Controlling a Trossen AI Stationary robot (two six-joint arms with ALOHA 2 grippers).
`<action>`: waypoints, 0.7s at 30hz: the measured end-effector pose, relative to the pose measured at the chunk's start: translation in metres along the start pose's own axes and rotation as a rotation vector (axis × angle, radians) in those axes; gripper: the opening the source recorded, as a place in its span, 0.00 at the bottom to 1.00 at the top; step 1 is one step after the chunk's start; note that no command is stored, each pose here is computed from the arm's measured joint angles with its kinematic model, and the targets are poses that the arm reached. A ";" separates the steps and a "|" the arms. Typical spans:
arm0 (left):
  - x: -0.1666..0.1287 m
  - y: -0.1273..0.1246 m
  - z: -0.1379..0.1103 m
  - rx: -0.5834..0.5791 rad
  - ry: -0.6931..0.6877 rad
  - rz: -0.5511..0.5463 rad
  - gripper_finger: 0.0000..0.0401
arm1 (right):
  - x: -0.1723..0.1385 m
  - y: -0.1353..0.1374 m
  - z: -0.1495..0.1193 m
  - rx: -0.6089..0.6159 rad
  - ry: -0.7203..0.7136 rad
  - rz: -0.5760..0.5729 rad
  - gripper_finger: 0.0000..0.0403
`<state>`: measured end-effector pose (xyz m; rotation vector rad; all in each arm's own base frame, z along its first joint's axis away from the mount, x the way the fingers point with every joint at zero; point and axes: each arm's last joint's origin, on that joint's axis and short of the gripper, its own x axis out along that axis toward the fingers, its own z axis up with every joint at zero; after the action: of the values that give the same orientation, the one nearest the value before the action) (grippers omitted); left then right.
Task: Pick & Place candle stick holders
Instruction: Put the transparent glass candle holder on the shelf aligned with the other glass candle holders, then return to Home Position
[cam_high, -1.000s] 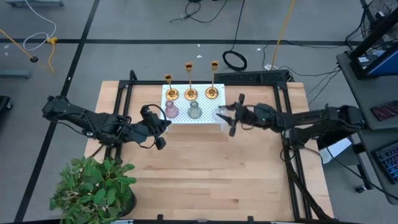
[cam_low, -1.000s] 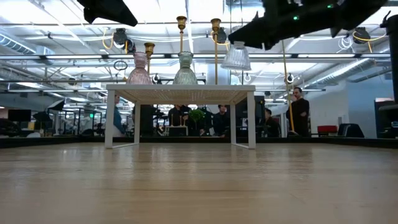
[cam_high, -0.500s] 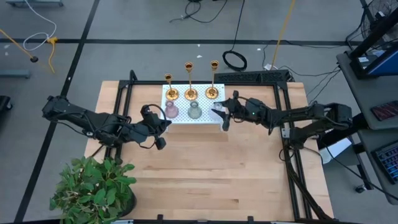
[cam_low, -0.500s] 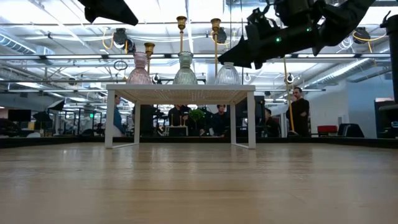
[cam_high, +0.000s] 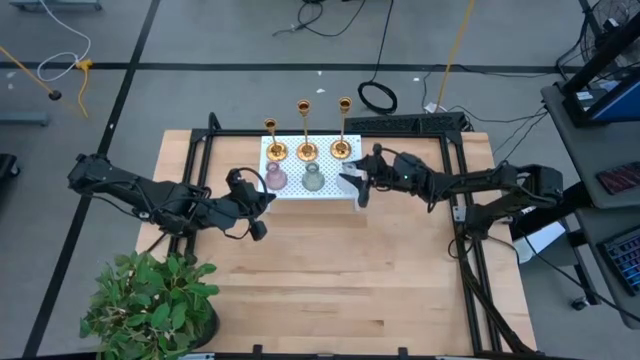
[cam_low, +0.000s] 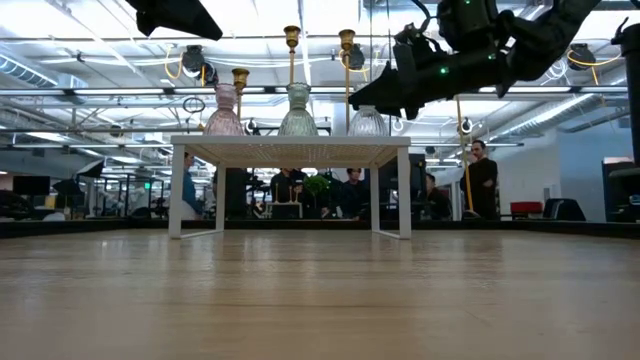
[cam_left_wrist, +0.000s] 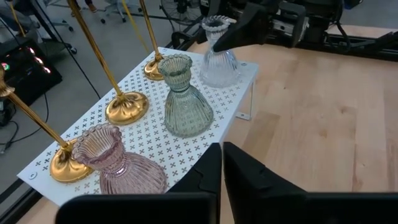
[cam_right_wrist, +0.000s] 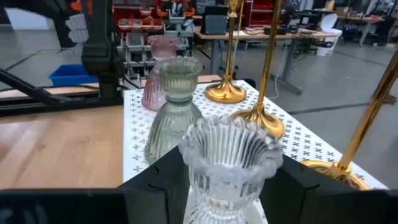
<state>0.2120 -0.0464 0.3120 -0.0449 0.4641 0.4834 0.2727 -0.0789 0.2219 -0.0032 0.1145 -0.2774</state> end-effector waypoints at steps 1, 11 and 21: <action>0.000 0.000 0.000 0.000 0.000 0.000 0.06 | 0.000 -0.001 0.001 0.000 -0.006 0.003 0.39; 0.000 0.000 0.000 -0.001 0.000 0.000 0.02 | -0.001 -0.003 0.006 -0.004 -0.055 0.014 0.56; -0.001 0.000 0.005 0.031 -0.046 0.021 0.04 | -0.015 -0.003 0.027 -0.029 -0.147 0.011 0.57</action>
<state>0.2130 -0.0459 0.3165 0.0011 0.4271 0.4972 0.2603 -0.0780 0.2507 -0.0513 -0.0280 -0.2638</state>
